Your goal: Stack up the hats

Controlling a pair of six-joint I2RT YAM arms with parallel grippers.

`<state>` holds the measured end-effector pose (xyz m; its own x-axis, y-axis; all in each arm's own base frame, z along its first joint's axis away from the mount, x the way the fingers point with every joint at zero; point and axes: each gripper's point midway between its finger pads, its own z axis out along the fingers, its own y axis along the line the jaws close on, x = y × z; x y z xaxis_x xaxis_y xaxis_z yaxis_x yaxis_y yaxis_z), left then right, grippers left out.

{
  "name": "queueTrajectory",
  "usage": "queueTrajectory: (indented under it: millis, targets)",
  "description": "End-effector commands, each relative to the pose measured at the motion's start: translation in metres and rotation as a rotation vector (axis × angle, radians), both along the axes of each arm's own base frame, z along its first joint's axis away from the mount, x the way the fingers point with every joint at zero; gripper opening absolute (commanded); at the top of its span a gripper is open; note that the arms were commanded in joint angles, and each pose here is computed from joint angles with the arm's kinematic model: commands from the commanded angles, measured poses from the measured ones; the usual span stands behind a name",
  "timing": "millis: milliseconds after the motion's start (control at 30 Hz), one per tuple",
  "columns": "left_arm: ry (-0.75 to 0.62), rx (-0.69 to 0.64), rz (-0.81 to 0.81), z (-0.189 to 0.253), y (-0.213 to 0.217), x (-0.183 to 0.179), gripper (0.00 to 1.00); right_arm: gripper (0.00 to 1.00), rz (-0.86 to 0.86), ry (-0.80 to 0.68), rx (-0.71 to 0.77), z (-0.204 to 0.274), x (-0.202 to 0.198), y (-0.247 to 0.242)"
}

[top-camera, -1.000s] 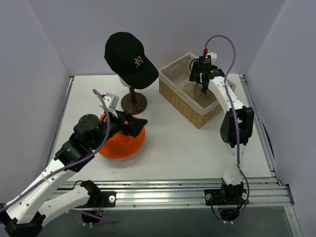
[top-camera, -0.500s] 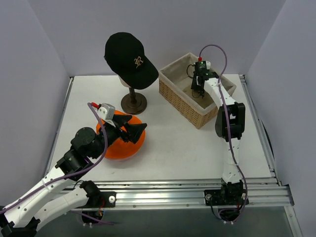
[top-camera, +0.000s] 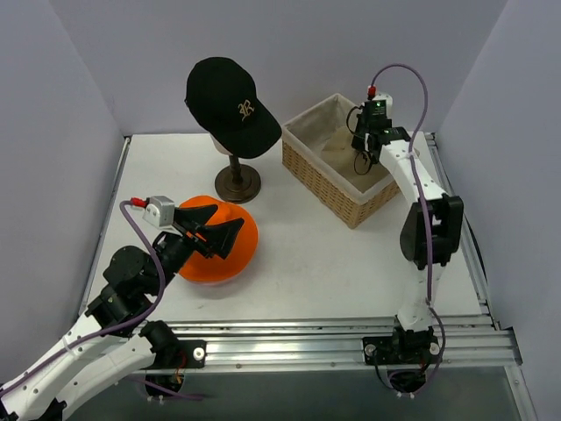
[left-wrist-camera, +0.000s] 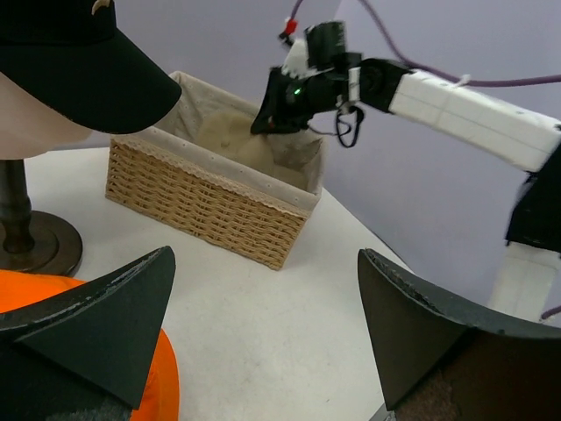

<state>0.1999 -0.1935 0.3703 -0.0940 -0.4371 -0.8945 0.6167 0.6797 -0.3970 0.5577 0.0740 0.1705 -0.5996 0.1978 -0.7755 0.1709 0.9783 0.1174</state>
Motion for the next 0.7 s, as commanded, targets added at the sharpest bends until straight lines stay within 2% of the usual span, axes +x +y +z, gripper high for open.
queueTrajectory:
  millis: [0, 133, 400, 667]
  targets:
    - [-0.028, -0.029, 0.015, 0.012, 0.000, 0.003, 0.94, 0.00, 0.010, -0.320, 0.062, 0.127, -0.007, 0.000]
    - [-0.023, -0.024, 0.010, 0.011, -0.002, 0.004, 0.94, 0.00, 0.018, -0.360, 0.069, 0.150, -0.022, -0.001]
    - [-0.029, -0.029, 0.017, 0.012, 0.000, 0.003, 0.94, 0.00, 0.025, -0.370, 0.058, 0.156, -0.029, -0.004]
    - [0.003, -0.004, 0.072, 0.014, 0.003, 0.014, 0.94, 0.00, 0.038, -0.475, 0.101, 0.206, -0.043, 0.004]
